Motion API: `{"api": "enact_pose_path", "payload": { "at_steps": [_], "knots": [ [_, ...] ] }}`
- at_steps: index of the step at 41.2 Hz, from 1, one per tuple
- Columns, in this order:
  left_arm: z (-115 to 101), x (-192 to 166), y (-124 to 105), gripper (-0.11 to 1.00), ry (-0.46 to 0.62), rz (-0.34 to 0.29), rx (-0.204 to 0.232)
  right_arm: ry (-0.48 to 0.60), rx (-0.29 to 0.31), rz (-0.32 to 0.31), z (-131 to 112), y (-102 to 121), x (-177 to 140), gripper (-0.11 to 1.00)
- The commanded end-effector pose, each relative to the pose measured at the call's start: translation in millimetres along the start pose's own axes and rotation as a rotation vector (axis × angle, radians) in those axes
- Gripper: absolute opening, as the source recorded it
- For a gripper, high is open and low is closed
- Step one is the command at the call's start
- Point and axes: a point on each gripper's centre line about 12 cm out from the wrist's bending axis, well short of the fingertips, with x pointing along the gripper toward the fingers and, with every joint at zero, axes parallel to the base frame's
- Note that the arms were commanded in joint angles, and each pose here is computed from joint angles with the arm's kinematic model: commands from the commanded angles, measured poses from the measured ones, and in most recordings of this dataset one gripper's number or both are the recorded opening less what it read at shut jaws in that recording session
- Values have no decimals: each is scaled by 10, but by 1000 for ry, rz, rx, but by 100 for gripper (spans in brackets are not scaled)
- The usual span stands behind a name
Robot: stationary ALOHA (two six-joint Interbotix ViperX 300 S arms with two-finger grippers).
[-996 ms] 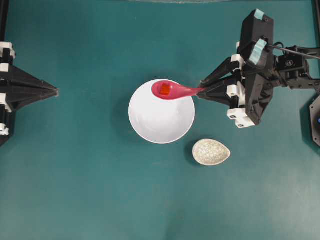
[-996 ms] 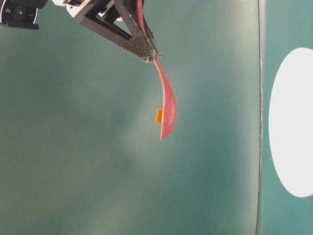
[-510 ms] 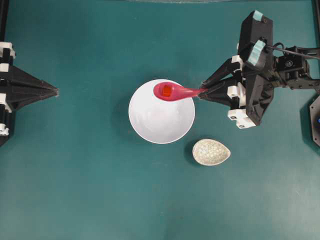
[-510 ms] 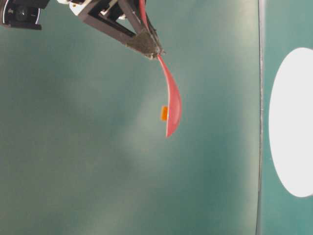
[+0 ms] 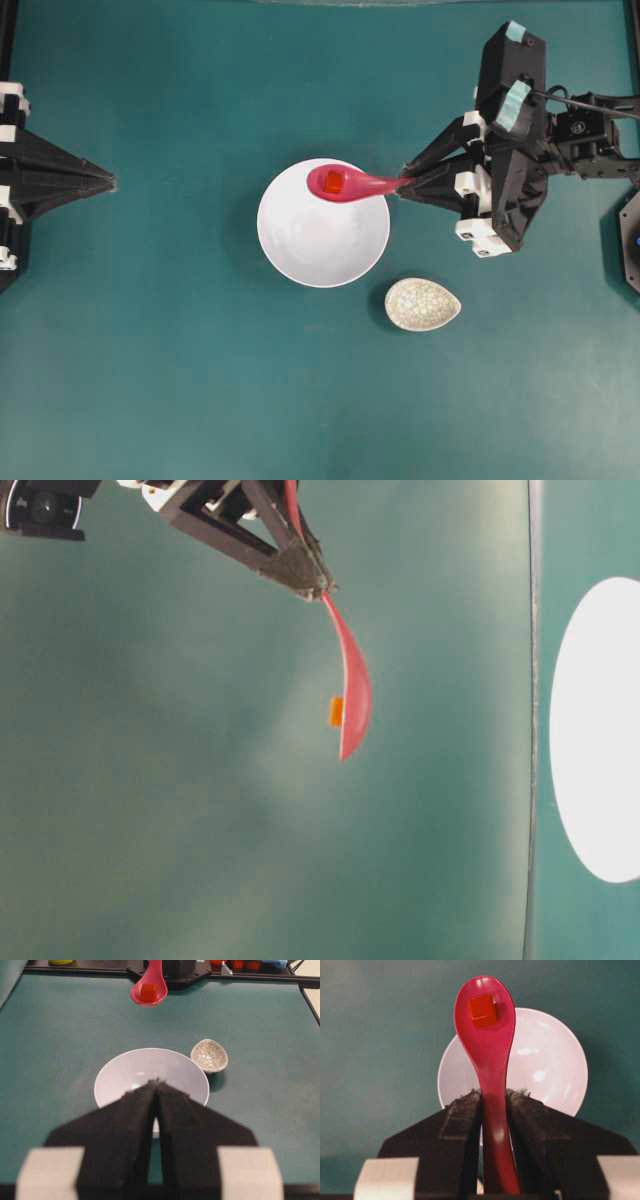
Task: Grip the spoon and scoop the red block from the bowl with right arm.
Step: 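Hold the loaded spoon steady above the bowl with the right gripper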
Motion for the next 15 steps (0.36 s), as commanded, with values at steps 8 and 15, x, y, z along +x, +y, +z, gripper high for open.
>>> {"api": "enact_pose_path", "payload": {
  "at_steps": [8,15],
  "knots": [
    [135,5,1,1,-38,1,1,-42,-1,15,136,53,-65,24],
    [137,2,1,1,-40,1,0,-39,-3,14,144,55,-42,24]
  ]
}}
